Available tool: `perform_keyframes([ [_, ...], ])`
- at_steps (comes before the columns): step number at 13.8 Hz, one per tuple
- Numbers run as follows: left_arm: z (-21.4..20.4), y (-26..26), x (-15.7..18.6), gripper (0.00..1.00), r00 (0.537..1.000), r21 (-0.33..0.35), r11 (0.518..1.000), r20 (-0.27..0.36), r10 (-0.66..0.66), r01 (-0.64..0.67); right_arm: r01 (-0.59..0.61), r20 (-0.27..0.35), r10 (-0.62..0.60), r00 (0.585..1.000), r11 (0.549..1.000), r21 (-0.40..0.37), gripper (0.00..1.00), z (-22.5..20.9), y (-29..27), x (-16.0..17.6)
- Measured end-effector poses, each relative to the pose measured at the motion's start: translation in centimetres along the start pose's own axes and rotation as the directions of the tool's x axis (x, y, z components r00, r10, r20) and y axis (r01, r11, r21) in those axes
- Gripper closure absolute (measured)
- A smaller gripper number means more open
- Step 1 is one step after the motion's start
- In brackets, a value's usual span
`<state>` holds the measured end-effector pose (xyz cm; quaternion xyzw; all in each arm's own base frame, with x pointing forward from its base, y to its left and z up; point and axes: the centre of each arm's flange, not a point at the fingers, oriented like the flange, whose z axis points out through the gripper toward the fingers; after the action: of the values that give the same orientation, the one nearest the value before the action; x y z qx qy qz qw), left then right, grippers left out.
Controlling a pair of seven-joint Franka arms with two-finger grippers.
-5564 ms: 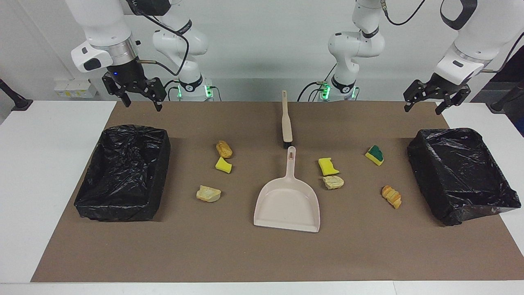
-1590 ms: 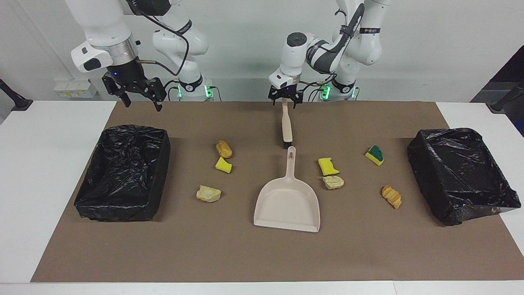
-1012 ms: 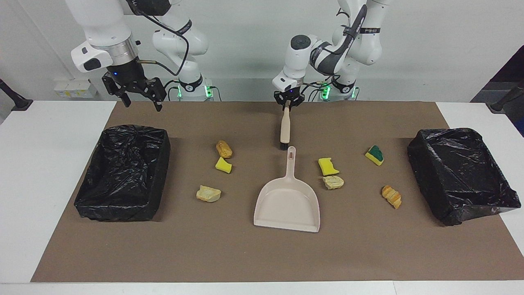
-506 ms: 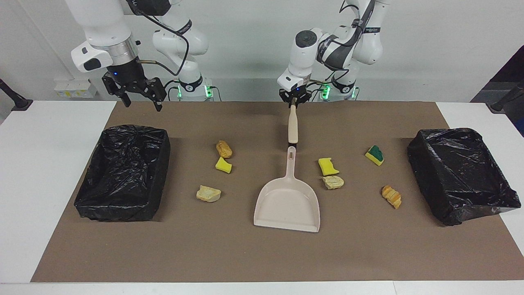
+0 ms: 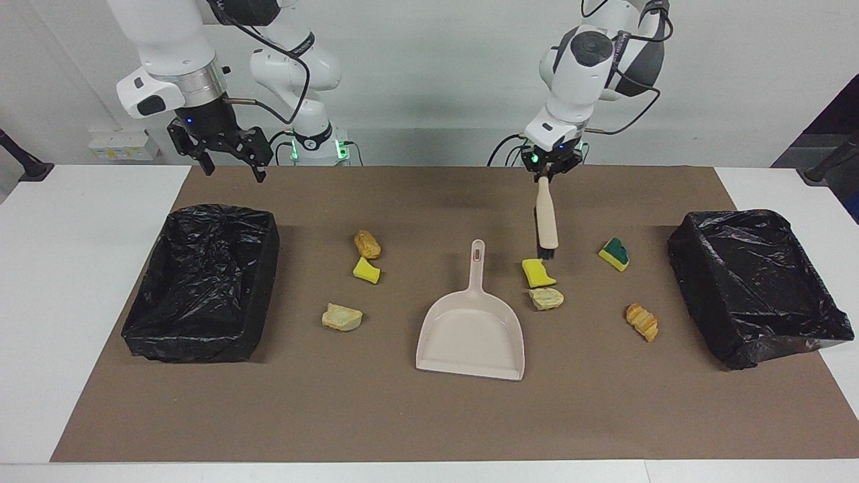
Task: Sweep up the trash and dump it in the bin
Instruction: 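Move the brush toward the crumbs while the right gripper reaches the dustpan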
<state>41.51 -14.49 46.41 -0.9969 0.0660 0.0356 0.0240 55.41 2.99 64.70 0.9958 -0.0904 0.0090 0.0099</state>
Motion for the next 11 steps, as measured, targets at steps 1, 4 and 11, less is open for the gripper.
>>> perform_keyframes([
  [1,0.3,-2.8,1.0,0.74,1.000,0.007,1.000,-0.015,-0.004,0.004,0.003,0.001,-0.003,1.000,1.000,0.000,0.00,0.0,-0.1,0.0],
  [4,0.9,-10.4,3.6,0.74,0.998,0.020,1.000,-0.057,-0.007,0.009,0.012,0.003,-0.012,1.000,1.000,0.000,0.00,0.0,-0.6,-0.2],
  [11,8.4,-19.0,13.3,0.74,0.986,0.160,0.976,-0.057,0.158,-0.147,0.019,-0.018,-0.019,1.000,1.000,0.007,0.00,1.0,-2.2,0.2],
])
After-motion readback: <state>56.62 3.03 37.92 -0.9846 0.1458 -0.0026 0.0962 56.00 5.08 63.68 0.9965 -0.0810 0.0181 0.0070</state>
